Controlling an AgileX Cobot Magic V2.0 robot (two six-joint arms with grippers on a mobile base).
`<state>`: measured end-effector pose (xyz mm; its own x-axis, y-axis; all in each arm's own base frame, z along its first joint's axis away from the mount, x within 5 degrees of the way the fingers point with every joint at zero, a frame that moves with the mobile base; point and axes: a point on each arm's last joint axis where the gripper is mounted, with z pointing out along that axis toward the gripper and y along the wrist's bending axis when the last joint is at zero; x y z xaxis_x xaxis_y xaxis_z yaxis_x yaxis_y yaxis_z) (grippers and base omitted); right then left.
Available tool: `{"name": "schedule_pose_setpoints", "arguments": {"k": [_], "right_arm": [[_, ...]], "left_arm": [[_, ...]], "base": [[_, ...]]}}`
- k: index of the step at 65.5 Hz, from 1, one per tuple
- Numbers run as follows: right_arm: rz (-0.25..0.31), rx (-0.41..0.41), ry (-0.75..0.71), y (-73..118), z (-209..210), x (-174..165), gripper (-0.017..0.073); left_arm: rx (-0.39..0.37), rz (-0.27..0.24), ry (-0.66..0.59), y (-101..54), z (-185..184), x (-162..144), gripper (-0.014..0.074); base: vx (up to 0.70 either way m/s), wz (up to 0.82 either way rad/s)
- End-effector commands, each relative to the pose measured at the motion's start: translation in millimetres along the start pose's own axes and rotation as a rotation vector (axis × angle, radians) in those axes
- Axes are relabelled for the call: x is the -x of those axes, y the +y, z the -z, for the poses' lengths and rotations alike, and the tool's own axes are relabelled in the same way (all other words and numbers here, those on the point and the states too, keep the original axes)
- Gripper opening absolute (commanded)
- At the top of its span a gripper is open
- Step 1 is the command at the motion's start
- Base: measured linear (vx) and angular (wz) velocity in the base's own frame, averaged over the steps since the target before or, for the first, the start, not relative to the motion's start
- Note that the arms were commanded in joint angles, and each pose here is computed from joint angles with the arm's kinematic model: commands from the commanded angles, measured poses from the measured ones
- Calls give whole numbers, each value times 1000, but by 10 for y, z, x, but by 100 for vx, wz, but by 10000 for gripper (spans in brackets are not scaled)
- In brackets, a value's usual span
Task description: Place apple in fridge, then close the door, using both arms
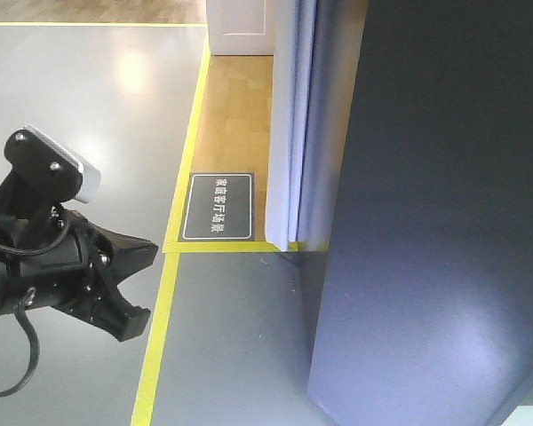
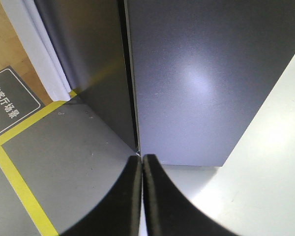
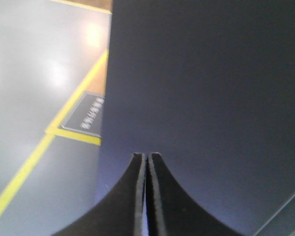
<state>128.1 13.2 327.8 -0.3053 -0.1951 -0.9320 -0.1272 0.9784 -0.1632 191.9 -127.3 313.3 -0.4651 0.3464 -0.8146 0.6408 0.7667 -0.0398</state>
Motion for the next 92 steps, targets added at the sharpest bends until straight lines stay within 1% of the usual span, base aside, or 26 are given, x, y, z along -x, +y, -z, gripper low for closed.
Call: {"name": "schedule_pose_setpoints", "arguments": {"k": [1, 2, 4, 5, 7, 8, 9, 12, 13, 14, 15, 16, 20, 24, 33, 37, 43, 46, 52, 57, 60, 63, 70, 74, 84, 92], "right_arm": [[30, -36, -61, -32, -158, 139, -8], [46, -44, -57, -38, -182, 137, -8], [49, -52, -47, -41, -240, 132, -8], [71, -61, -42, -48, -269, 136, -8], [75, -76, -31, -61, -307, 143, -6], [93, -89, -20, -73, -339, 152, -6], [83, -95, -14, -79, -347, 155, -6], [86, -141, 16, -126, -406, 196, -6], [99, -160, 22, -146, -428, 227, -6], [89, -180, 33, -167, -441, 240, -6], [105, -199, 35, -187, -462, 274, -4], [98, -217, 41, -205, -475, 290, -4], [118, -269, 43, -257, -539, 381, -2], [149, -293, 33, -282, -611, 469, -2], [208, -319, 24, -314, -771, 651, -2], [218, -338, 18, -367, -835, 726, -2], [202, -362, -5, -503, -939, 836, -2], [186, -378, -19, -606, -973, 873, -2], [161, -376, -68, -769, -1046, 939, -2], [119, -384, -99, -926, -1088, 961, -2], [99, -378, -122, -991, -1107, 969, -2], [65, -371, -144, -1054, -1142, 980, -2], [24, -370, -169, -1202, -1242, 984, -2], [8, -368, -174, -1262, -1315, 987, -2], [8, -348, -174, -1350, -1548, 1008, -2], [-35, -325, -179, -1417, -1779, 1012, -2]], "left_arm": [[20, 20, -106, 7, 106, 149, -6], [20, 20, -106, 7, 106, 149, -6], [20, 20, -106, 7, 106, 149, -6], [20, 20, -106, 7, 106, 149, -6], [20, 20, -106, 7, 106, 149, -6], [20, 20, -106, 7, 106, 149, -6], [20, 20, -106, 7, 106, 149, -6], [20, 20, -106, 7, 106, 149, -6], [20, 20, -106, 7, 106, 149, -6], [20, 20, -106, 7, 106, 149, -6], [20, 20, -106, 7, 106, 149, -6], [20, 20, -106, 7, 106, 149, -6], [20, 20, -106, 7, 106, 149, -6], [20, 20, -106, 7, 106, 149, -6], [20, 20, -106, 7, 106, 149, -6], [20, 20, -106, 7, 106, 149, -6], [20, 20, -106, 7, 106, 149, -6], [20, 20, -106, 7, 106, 149, -6], [20, 20, -106, 7, 106, 149, -6], [19, 20, -105, 7, 106, 148, -6], [19, 20, -105, 7, 106, 148, -6], [19, 19, -105, 7, 106, 148, -6], [20, 20, -106, 7, 106, 149, -6], [20, 20, -106, 7, 106, 149, -6], [20, 20, -106, 7, 106, 149, -6], [20, 20, -106, 7, 106, 149, -6]], "base": [[0, 0], [0, 0], [0, 0], [0, 0], [0, 0], [0, 0], [0, 0], [0, 0], [0, 0], [0, 0], [0, 0], [0, 0], [0, 0], [0, 0], [0, 0], [0, 0], [0, 0], [0, 0], [0, 0], [0, 0], [0, 0], [0, 0], [0, 0], [0, 0], [0, 0], [0, 0]]}}
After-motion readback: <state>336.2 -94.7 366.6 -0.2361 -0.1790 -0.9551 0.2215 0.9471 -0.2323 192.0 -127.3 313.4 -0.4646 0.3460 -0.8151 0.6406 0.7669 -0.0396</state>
